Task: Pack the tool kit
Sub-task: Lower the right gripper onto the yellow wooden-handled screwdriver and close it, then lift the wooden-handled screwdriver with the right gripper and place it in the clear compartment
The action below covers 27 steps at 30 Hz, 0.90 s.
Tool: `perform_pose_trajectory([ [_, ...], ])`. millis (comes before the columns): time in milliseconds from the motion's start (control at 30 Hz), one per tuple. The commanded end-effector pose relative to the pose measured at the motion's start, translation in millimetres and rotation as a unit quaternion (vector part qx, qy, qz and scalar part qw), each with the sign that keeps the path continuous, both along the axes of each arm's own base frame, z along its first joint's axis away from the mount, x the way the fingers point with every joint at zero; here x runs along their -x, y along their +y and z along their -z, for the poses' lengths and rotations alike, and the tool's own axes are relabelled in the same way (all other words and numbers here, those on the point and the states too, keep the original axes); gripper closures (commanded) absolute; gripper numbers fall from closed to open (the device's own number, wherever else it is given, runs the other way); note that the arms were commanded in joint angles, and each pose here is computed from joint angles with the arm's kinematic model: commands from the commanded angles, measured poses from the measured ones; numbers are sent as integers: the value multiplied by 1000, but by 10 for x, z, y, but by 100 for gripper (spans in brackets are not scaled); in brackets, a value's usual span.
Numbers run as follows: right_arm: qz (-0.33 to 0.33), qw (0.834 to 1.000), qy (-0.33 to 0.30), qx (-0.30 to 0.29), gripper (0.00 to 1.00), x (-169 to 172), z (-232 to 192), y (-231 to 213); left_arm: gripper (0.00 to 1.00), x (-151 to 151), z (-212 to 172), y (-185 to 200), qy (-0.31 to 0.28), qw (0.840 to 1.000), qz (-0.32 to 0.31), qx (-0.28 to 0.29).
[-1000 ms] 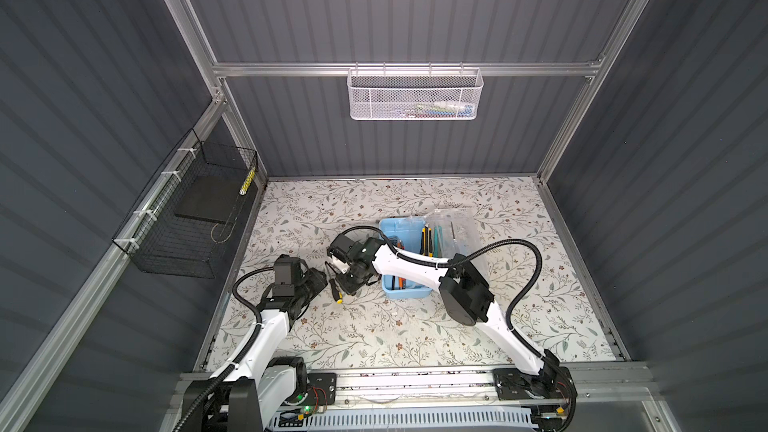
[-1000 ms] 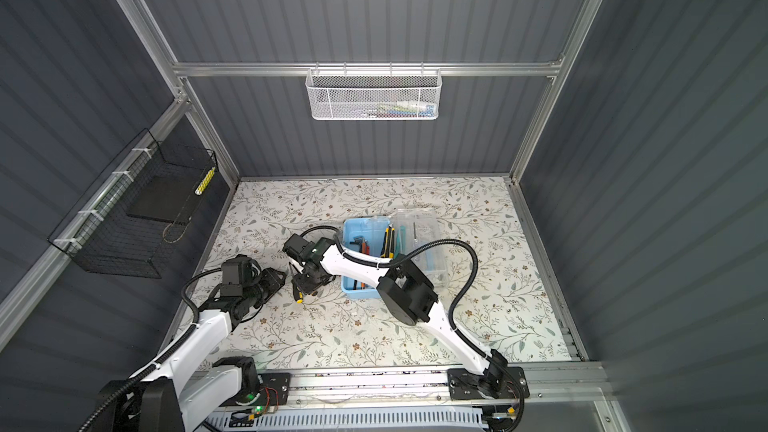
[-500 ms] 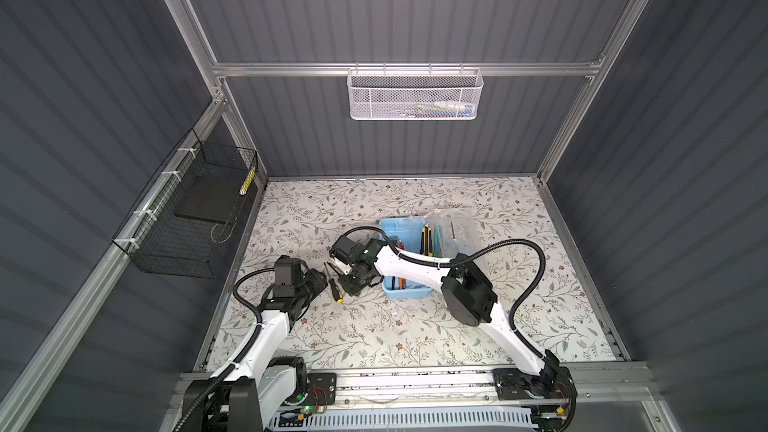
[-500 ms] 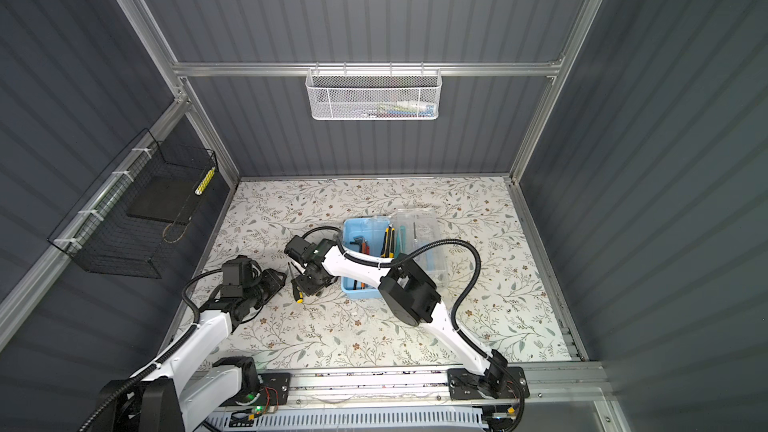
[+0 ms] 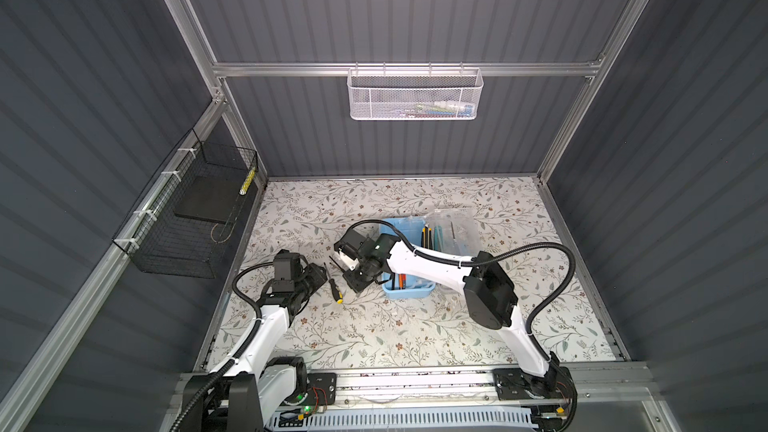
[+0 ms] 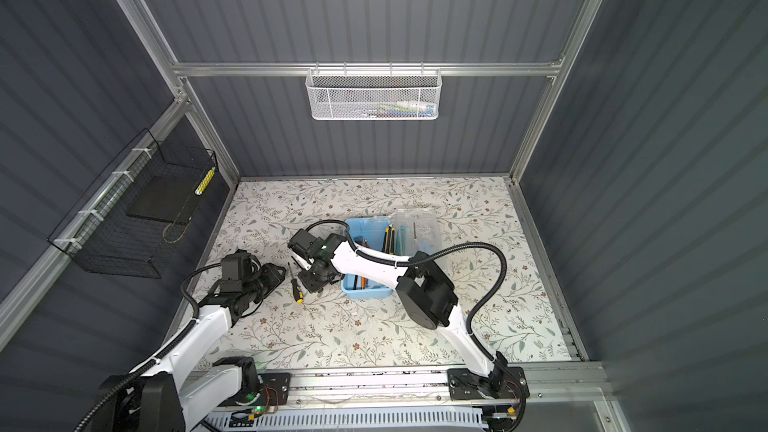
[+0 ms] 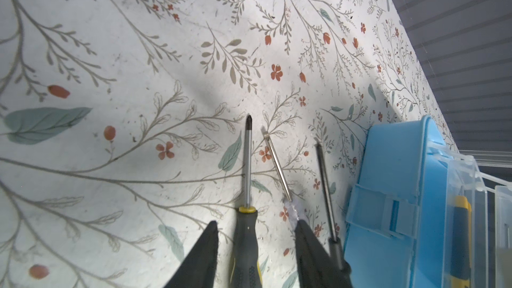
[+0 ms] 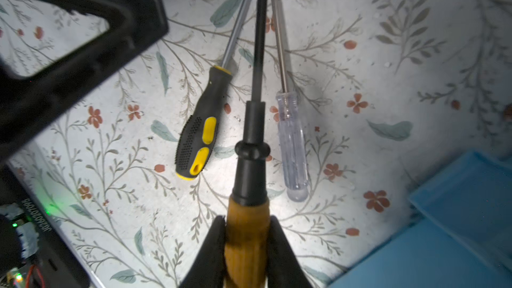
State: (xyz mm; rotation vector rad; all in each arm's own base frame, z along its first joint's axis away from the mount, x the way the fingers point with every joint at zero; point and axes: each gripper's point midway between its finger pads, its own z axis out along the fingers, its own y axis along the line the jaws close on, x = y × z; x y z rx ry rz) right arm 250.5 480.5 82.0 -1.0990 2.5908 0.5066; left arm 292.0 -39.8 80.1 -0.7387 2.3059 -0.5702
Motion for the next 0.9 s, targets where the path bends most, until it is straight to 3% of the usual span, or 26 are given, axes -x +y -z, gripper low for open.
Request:
perform_pose_trajectory([
  [0, 11, 1000, -13, -18, 80, -24, -244, -66, 53, -91, -129, 6, -16, 1000, 8, -6],
  [333, 131, 988, -65, -40, 81, -431, -922, -1092, 53, -193, -173, -4, -21, 1000, 13, -8],
  [633, 280, 957, -78, -25, 80, -640, -972, -2304, 53, -247, -142, -28, -18, 1000, 20, -5],
  [867, 332, 940, -69, -30, 80, -631, -883, -2636, 54, -249, -132, -57, -17, 1000, 27, 1],
])
